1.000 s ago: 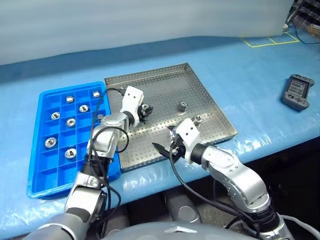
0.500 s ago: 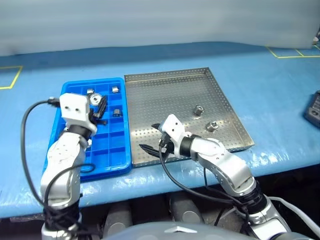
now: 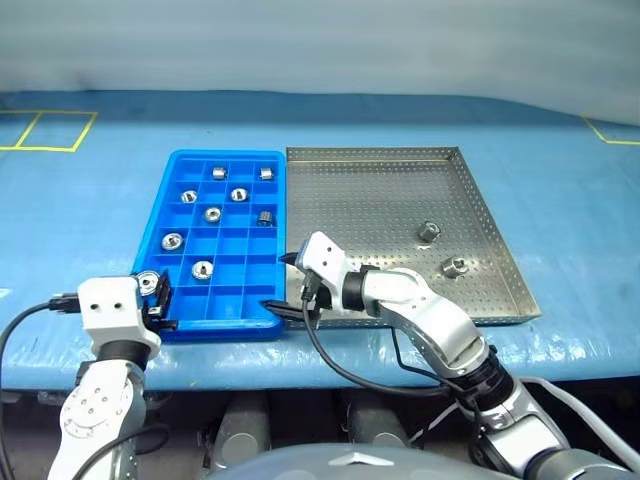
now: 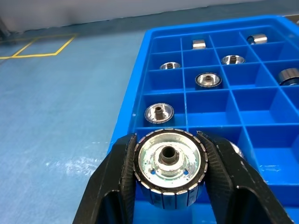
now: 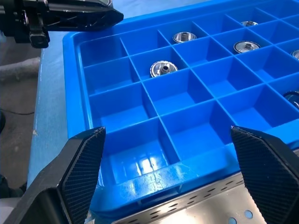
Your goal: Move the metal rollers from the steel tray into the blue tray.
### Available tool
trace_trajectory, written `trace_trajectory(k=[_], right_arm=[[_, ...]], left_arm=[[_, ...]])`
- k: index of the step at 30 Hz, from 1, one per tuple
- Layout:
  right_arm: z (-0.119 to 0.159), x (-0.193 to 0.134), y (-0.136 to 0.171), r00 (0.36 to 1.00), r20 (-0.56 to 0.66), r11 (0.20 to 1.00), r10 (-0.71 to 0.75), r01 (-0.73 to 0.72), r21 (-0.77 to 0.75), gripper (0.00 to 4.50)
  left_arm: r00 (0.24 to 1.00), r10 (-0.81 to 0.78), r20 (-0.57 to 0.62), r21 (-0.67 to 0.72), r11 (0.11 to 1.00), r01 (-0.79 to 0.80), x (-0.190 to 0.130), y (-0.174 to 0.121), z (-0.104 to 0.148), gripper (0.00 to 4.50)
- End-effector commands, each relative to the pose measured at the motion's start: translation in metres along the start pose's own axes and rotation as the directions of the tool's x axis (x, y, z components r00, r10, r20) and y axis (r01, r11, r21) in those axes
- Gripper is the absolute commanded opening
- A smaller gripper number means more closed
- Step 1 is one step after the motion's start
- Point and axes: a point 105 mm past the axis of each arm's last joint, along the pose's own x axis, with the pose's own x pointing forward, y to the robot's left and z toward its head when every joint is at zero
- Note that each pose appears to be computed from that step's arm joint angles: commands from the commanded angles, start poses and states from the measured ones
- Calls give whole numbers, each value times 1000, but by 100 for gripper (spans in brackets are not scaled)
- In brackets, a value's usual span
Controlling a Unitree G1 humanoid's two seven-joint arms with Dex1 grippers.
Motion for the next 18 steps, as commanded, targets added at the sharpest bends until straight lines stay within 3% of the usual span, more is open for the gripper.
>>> trace_trajectory(k=[1,9,18], right_arm=[[10,-1,0,999,36,1000,4,-3,-30,450],[8,-6,-1,999,35,999,-30,31,-15,450],[8,-25,-28,970,49,972,-236,236,17,450]], left_arm=[[999,29,-40,6,1000,-28,-2,4,-8,172],[999,-11,-48,-17,1000,10,8,-3,-10,442],[960,-97,264,-46,993,113,32,-29,43,446]])
